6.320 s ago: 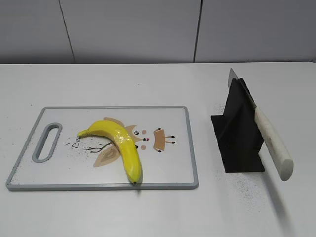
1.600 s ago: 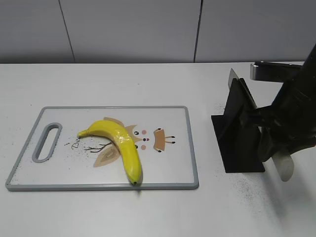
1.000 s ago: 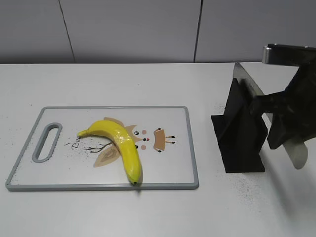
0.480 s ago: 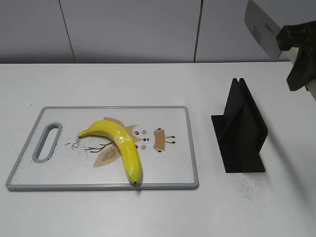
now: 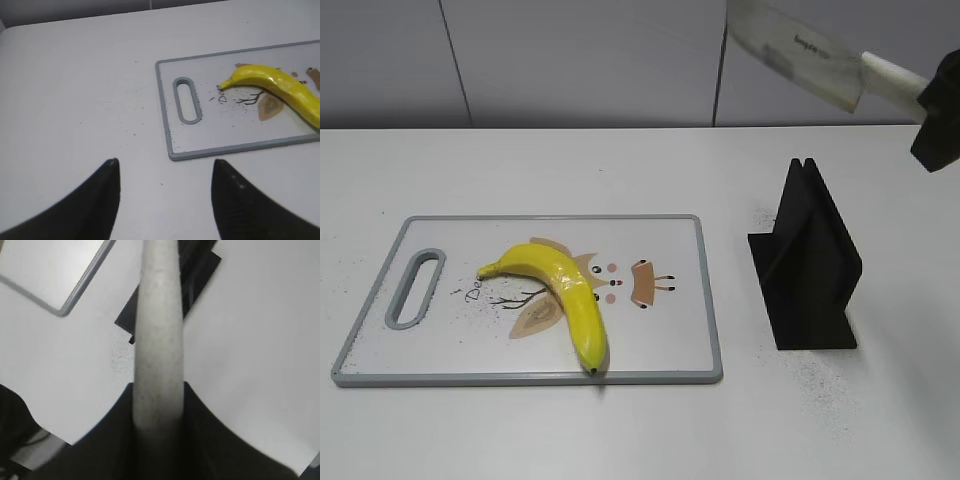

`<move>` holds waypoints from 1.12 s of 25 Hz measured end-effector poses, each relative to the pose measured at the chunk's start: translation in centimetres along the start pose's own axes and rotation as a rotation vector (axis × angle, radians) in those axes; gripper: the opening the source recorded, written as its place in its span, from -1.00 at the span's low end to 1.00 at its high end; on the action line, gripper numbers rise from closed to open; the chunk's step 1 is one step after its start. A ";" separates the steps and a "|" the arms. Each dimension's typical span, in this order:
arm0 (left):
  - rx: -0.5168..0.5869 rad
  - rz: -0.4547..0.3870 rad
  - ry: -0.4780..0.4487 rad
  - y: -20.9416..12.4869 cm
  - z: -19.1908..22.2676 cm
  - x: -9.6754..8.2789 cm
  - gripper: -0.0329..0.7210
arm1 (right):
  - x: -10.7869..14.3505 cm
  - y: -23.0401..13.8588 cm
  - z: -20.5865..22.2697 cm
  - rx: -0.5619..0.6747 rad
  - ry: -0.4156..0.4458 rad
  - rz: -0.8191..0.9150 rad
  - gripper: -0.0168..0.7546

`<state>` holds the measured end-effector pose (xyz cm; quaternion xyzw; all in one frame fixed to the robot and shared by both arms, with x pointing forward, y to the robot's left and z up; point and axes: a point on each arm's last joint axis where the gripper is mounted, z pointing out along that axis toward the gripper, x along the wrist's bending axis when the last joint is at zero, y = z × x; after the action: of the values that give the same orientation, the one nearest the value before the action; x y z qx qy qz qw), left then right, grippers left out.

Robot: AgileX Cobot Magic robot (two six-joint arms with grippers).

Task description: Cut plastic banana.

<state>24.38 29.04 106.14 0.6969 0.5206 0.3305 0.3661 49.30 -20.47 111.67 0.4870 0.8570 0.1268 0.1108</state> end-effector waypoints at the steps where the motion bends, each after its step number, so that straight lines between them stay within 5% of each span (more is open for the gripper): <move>1: 0.003 0.012 -0.017 0.5 0.2 0.0 0.52 | 0.0 0.1 0.2 0.005 0.008 -0.074 -0.54; 12: 0.107 0.243 -0.170 7.3 6.8 0.8 0.50 | 0.4 3.0 4.2 0.057 0.118 -0.562 -0.54; 18: 0.175 0.503 -0.334 12.2 11.9 1.4 0.44 | 1.2 6.0 6.7 0.048 0.174 -0.737 -0.54; 28: 0.123 0.786 -0.616 18.5 20.3 -1.4 0.50 | 4.6 10.6 10.3 0.024 0.203 -0.954 -0.54</move>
<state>50.05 20.80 111.41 0.9257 0.1050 0.1910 0.3090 58.75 -10.11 105.10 0.0265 0.9925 0.0990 0.0668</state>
